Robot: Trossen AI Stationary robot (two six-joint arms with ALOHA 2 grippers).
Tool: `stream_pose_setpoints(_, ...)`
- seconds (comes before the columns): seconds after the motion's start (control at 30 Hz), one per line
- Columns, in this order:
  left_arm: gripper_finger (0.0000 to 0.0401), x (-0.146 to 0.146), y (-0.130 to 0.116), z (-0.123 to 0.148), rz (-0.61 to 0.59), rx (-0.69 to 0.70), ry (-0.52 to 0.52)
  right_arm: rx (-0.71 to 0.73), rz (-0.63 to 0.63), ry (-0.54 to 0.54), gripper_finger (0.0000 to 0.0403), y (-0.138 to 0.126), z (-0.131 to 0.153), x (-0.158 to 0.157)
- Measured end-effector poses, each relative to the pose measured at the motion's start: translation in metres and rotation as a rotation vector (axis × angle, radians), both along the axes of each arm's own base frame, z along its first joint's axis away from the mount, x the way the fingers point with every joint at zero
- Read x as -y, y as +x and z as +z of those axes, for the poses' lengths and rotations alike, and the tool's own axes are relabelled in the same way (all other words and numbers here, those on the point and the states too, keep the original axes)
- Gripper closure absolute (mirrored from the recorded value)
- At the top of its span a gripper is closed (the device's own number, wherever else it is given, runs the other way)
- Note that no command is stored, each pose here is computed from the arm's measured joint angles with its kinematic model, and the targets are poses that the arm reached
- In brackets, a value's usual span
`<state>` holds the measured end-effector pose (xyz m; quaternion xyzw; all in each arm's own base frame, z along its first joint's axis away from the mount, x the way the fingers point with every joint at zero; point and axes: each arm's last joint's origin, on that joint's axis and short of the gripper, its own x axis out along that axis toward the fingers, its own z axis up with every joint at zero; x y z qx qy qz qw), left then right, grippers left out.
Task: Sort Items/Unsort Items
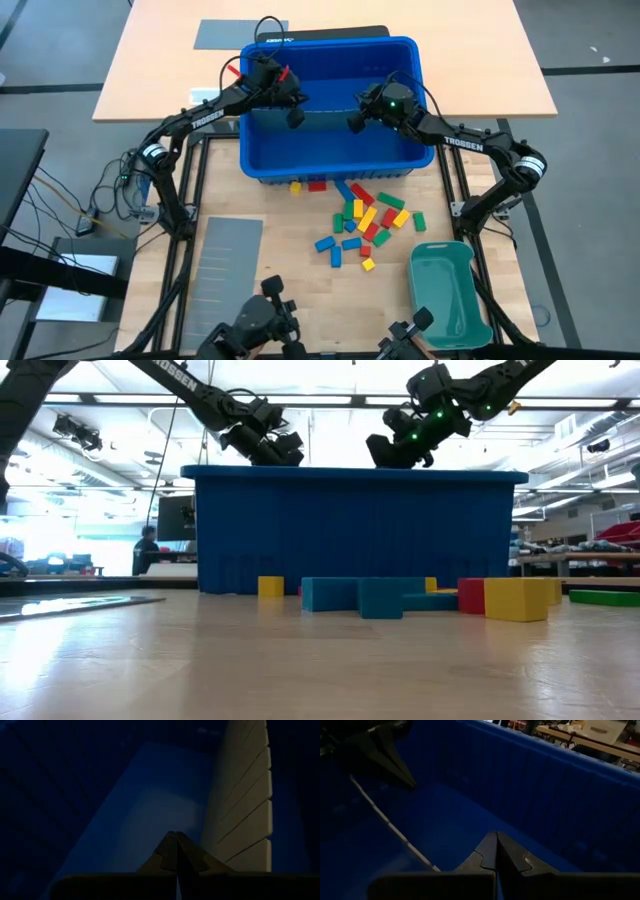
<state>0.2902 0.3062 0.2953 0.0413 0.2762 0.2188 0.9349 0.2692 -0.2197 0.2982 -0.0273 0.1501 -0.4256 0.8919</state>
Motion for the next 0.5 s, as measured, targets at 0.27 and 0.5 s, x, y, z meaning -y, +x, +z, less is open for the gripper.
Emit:
stream_pose_setpoints(0.27,0.0398,0.000,0.000,0.003,0.007,0.013,0.020,-0.011,0.004,-0.013,0.0403,0.000,0.000,0.000)
stream_pose_setpoints(0.5,0.0397,0.012,-0.011,0.028,0.009,0.043,0.051,0.001,0.025,-0.054,0.0403,0.003,0.006,-0.005)
